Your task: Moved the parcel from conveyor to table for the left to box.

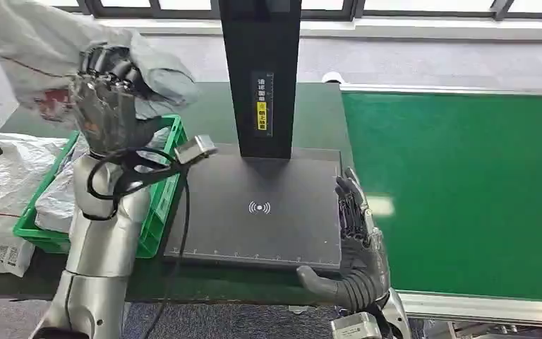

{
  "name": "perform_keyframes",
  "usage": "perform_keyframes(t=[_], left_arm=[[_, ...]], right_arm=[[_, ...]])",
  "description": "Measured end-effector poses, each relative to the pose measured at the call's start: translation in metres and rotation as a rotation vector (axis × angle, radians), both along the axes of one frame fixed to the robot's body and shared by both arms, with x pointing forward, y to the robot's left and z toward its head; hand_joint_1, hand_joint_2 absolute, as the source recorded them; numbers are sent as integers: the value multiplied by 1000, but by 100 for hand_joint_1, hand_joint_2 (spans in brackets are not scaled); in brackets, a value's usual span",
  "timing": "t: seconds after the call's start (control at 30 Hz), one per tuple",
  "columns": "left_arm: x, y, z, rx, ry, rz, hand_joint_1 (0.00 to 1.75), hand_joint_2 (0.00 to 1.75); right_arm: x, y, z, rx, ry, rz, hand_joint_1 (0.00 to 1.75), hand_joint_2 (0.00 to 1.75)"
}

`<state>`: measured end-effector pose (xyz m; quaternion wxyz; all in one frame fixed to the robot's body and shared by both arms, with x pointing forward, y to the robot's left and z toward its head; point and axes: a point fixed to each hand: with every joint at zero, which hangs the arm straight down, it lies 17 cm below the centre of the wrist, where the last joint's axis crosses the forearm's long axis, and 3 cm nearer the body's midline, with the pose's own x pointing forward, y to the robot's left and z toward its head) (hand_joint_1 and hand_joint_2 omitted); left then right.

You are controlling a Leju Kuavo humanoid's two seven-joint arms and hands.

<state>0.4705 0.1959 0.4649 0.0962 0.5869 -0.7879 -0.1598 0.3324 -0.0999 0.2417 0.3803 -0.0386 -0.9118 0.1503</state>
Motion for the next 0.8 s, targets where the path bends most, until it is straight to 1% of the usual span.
perform_keyframes(t=[0.1, 0.2, 0.37, 0.57, 0.7, 0.77, 0.8], left_arm=[[7, 33, 8, -11, -15, 60, 175, 175], [11, 51, 8, -30, -10, 93, 175, 175], [15, 63, 5, -40, 7, 137, 175, 175], [35, 79, -8, -70, 77, 223, 175, 175], [76, 94, -40, -134, 220, 282, 175, 175], [106, 96, -69, -130, 345, 301, 175, 175], [122, 95, -93, -116, 431, 311, 175, 175]], right_arm=[[0, 5, -2, 0, 7, 10, 0, 175], [1, 8, -3, 1, 11, 16, 0, 175], [1, 11, -6, -3, 18, 20, 0, 175], [2, 13, -7, -9, 24, 18, 0, 175], [2, 17, -8, -14, 37, 28, 0, 175], [1, 20, -9, -17, 41, 41, 0, 175], [1, 21, -9, -17, 43, 46, 0, 175]])
